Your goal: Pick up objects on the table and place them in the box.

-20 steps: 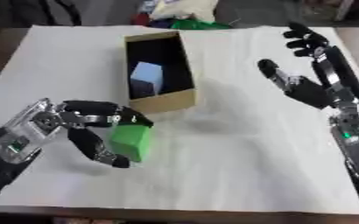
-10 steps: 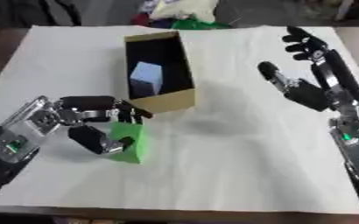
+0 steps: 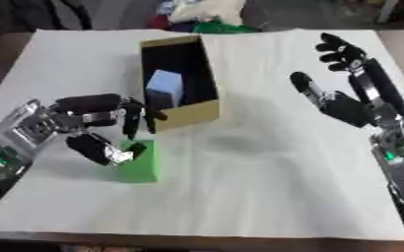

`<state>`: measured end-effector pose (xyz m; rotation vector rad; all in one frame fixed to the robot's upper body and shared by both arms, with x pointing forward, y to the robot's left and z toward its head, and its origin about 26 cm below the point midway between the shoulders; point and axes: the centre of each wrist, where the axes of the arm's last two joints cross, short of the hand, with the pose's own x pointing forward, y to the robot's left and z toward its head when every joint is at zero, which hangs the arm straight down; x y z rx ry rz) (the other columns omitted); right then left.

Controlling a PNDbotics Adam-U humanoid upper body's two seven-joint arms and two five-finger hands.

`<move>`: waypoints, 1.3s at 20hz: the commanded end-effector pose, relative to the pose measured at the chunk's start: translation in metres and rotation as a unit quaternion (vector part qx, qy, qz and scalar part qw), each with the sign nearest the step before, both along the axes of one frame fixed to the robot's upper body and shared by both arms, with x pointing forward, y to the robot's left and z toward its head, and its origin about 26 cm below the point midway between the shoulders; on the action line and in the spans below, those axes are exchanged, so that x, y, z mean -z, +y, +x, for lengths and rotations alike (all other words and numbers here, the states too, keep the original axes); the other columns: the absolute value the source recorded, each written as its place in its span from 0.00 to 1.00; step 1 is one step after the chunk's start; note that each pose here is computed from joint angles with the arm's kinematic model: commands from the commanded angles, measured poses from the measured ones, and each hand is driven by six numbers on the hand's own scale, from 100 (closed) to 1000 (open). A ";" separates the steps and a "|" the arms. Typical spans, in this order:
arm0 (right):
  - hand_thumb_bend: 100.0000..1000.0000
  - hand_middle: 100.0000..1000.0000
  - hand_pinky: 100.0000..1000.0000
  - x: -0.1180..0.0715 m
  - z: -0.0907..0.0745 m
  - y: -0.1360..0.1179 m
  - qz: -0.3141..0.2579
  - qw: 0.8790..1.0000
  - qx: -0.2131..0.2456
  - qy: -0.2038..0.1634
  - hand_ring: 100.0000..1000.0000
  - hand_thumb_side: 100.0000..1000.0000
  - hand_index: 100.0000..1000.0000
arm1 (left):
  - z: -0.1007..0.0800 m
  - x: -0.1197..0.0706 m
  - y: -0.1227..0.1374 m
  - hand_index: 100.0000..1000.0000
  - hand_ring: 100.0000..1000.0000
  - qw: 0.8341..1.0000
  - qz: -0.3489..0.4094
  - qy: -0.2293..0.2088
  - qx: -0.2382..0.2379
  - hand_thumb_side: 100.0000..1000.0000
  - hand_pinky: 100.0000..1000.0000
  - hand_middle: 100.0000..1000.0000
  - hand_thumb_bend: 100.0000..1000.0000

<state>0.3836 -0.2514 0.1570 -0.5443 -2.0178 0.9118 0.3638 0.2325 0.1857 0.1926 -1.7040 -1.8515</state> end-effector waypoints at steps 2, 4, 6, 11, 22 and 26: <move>0.46 0.82 0.77 -0.009 0.001 -0.006 -0.013 1.000 0.003 -0.010 0.81 0.81 0.99 | -0.003 -0.029 0.012 0.98 0.57 1.000 0.008 -0.027 -0.007 0.42 0.60 0.69 0.00; 0.45 0.82 0.77 -0.009 0.001 -0.006 -0.015 1.000 0.001 -0.009 0.81 0.81 0.99 | -0.003 -0.029 0.014 1.00 0.72 0.999 0.028 -0.021 -0.010 0.53 0.73 0.76 0.00; 0.45 0.82 0.77 -0.008 0.001 -0.006 -0.016 1.000 0.000 -0.007 0.81 0.81 0.99 | -0.002 -0.027 0.017 1.00 0.79 0.998 0.051 -0.018 -0.018 0.62 0.78 0.81 0.14; 0.45 0.82 0.77 -0.008 0.001 -0.006 -0.018 1.000 -0.001 -0.005 0.81 0.82 0.99 | 0.004 -0.015 0.022 1.00 0.81 0.992 0.105 -0.038 -0.056 0.71 0.82 0.86 0.48; 0.45 0.82 0.77 -0.006 0.001 -0.007 -0.021 1.000 -0.005 -0.002 0.81 0.82 0.99 | 0.020 0.021 0.022 1.00 0.72 0.979 0.187 -0.037 -0.075 0.73 0.77 0.80 0.67; 0.45 0.82 0.77 -0.006 0.001 -0.006 -0.022 1.000 -0.006 -0.001 0.81 0.82 0.99 | 0.025 0.032 0.024 1.00 0.71 0.977 0.193 -0.027 -0.084 0.76 0.77 0.79 0.68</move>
